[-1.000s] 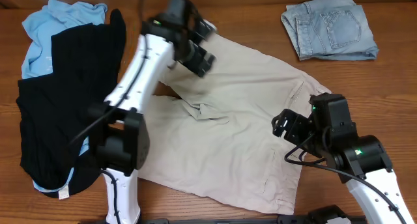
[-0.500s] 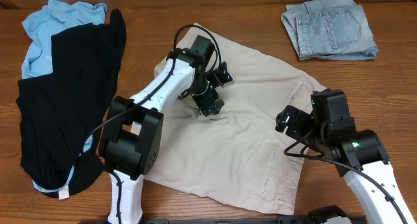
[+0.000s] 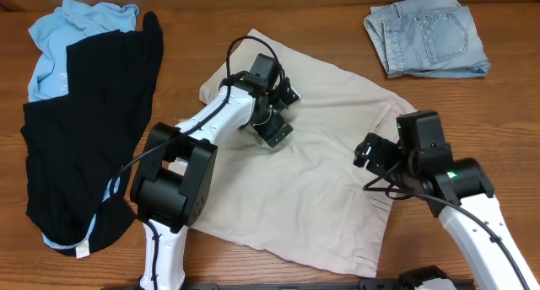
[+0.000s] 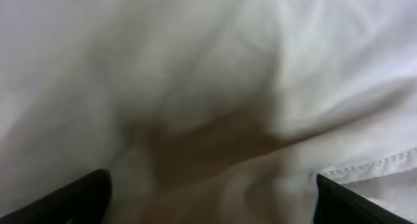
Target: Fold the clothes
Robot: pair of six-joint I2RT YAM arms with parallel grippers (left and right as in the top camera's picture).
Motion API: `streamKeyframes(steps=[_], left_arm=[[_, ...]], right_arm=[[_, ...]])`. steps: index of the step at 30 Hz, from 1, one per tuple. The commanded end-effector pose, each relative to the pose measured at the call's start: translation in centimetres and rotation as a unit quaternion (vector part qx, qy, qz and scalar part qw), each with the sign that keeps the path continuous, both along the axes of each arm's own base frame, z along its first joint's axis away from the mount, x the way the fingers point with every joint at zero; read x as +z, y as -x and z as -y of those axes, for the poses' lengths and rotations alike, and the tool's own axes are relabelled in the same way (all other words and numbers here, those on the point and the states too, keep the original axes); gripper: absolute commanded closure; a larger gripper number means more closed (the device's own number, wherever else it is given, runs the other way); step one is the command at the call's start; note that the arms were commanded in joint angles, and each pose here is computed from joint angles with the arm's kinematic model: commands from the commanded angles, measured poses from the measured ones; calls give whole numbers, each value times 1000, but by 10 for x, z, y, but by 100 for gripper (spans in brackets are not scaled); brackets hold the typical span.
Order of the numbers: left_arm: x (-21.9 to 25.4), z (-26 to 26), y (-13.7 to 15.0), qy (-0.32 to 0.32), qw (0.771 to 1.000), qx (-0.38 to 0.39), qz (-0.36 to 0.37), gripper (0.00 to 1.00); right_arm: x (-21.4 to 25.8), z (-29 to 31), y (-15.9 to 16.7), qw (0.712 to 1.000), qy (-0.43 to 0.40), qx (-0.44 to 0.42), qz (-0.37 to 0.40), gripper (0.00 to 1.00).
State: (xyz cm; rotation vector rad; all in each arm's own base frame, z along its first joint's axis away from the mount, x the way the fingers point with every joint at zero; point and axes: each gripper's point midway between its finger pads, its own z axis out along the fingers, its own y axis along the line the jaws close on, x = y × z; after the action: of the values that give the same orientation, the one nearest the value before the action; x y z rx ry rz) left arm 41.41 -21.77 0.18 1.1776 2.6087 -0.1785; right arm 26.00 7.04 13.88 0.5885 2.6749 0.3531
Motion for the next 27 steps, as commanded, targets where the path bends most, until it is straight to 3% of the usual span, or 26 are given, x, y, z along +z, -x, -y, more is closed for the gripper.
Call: streamKeyframes(steps=[1,9,17,21,27], left_arm=[[-53,-44,-7,-56,989,135,-31,0],[-80,-118,-13,-42,931,351,-91,0],[-81,-170,-2,-9,884,440,-157,0],[-80,-172,3,0,882,439,-173,0],[-67,-152,-10,1,903,399,-158,0]], right_arm=[[0,0,-10,1000,6,0,2,5],[-14,-4,-28,1000,6,0,1,5],[-22,-8,-48,1000,3,0,14,5],[-28,-10,-56,1000,7,8,16,5],[-31,-16,-78,998,13,37,50,5]])
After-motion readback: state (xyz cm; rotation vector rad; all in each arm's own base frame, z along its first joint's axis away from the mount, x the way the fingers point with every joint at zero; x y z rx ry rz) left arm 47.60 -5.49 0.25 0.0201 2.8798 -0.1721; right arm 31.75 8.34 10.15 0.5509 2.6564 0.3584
